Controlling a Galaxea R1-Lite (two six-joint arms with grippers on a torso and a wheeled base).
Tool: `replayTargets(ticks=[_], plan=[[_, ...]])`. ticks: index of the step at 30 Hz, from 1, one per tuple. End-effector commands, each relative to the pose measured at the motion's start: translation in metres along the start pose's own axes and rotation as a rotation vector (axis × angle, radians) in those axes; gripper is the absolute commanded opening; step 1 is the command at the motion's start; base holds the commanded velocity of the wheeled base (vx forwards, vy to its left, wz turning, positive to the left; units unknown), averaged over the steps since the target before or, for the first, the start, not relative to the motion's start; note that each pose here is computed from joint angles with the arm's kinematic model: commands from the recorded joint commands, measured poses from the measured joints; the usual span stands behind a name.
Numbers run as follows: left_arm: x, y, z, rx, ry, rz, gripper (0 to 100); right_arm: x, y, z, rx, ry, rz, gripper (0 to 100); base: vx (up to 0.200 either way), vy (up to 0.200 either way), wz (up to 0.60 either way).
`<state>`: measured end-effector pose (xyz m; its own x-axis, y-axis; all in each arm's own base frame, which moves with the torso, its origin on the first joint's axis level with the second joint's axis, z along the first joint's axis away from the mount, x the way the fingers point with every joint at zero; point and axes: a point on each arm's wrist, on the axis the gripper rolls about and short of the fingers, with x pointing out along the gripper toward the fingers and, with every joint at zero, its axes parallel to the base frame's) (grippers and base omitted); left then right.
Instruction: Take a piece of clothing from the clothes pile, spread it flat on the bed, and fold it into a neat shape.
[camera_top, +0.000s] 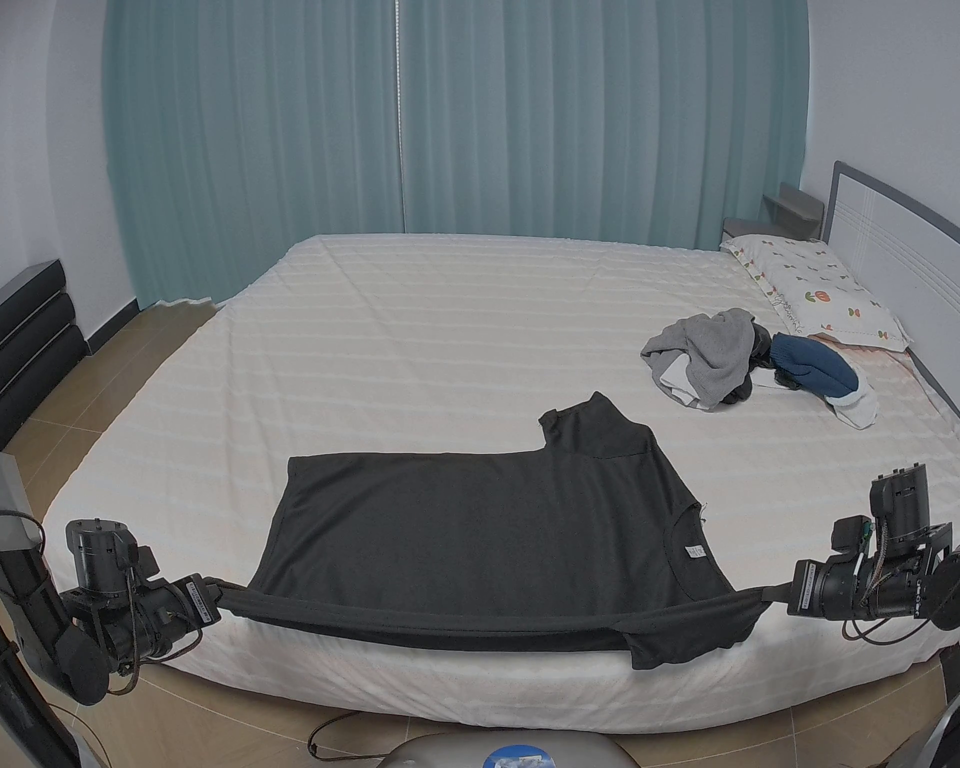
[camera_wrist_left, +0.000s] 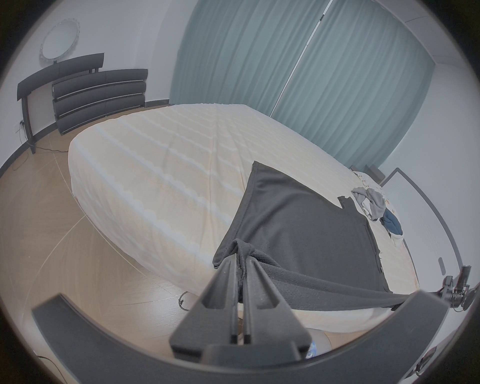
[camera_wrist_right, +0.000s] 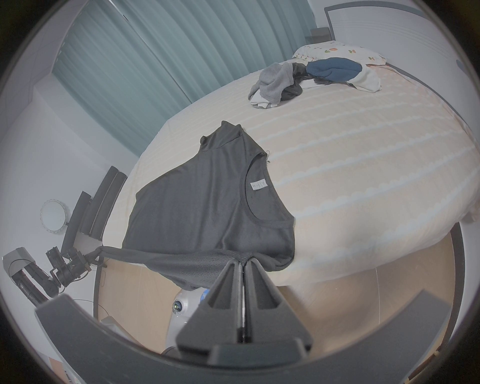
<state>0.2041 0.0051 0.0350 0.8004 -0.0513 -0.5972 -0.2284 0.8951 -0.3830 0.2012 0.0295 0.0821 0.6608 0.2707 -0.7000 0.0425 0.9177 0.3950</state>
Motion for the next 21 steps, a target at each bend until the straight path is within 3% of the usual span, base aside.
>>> replayTargets(ticks=[1, 12, 21], plan=[[0.005, -0.002, -0.002, 0.006, 0.017, -0.012, 0, 0.007, 0.002, 0.006, -0.002, 0.002, 0.001, 0, 0.0, 0.0, 0.0], [0.031, -0.009, 0.008, 0.006, 0.0, -0.027, 0, 0.038, 0.003, 0.028, 0.011, 0.011, -0.002, 0, 0.0, 0.0, 0.0], [0.029, -0.009, 0.011, -0.032, -0.019, -0.028, 0, 0.043, 0.004, 0.038, 0.011, -0.008, 0.004, 0, 0.0, 0.0, 0.0]])
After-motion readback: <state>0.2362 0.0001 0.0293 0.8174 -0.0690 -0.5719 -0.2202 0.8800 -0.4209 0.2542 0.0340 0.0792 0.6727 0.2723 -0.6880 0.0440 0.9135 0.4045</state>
